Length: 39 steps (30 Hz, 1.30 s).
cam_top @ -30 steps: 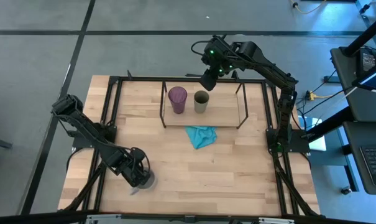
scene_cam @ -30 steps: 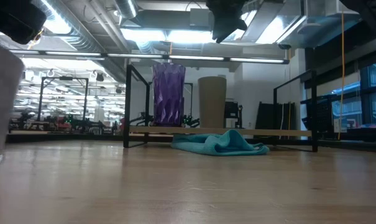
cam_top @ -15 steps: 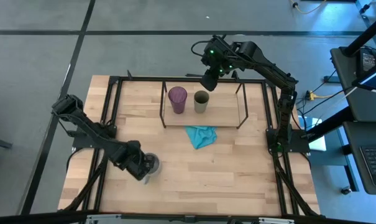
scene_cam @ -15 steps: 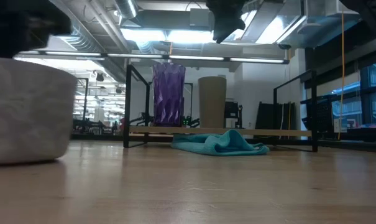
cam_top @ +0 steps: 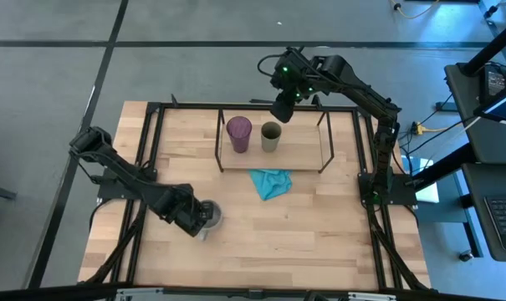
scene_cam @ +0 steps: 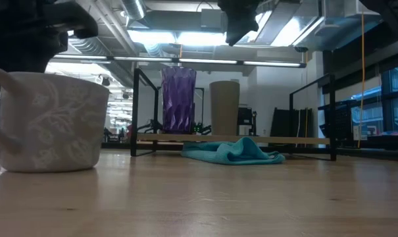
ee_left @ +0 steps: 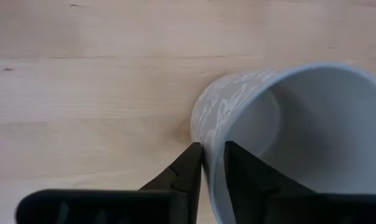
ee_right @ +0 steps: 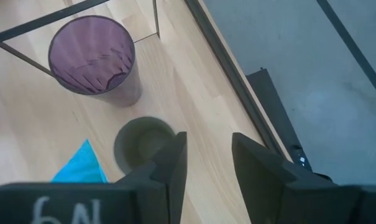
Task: Stack small to large cups/mugs on shelf
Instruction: Put the gray patterned mug on the shelf
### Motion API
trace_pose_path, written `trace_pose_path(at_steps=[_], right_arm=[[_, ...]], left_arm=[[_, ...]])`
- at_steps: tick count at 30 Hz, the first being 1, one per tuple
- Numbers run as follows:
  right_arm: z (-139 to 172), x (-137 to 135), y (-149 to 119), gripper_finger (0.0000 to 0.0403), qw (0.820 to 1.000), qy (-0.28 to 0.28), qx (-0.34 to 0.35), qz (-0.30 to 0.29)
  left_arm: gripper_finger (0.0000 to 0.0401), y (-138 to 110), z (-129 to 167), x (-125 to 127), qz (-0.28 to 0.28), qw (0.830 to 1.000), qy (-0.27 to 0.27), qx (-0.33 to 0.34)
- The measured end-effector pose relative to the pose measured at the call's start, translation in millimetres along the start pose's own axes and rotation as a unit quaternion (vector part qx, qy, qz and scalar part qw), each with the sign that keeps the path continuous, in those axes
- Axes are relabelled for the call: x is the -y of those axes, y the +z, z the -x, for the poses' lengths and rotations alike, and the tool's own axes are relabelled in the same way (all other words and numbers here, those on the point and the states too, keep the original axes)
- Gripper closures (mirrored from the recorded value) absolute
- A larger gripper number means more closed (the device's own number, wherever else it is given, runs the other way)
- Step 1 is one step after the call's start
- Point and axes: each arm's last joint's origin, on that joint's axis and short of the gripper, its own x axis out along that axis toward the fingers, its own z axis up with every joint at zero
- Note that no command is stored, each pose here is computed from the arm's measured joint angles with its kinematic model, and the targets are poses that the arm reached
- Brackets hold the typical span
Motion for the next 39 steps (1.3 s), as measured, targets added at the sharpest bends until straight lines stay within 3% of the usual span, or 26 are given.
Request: trace_pose_path(at_steps=[11,20,24,39], right_arm=[[-1,5,0,0.0274,1.0,-0.003,0.002,-0.008],[-1,5,1,0.0274,1.0,-0.002,0.006,-0.018],[0,5,1,0.0274,1.0,-0.002,0.006,-0.022],[-1,5,1,0.0274,0.999,-0.002,0.005,-0.045]], left_arm=[[0.0319,2,21,3,-0.039,0.999,0.036,0.004],[0.0317,-3,27,3,-0.157,0.986,0.045,-0.034],[0.0317,-1,27,1,-0.182,0.982,0.052,-0.024],[0.0316,2,27,4,-0.183,0.982,0.034,0.005]])
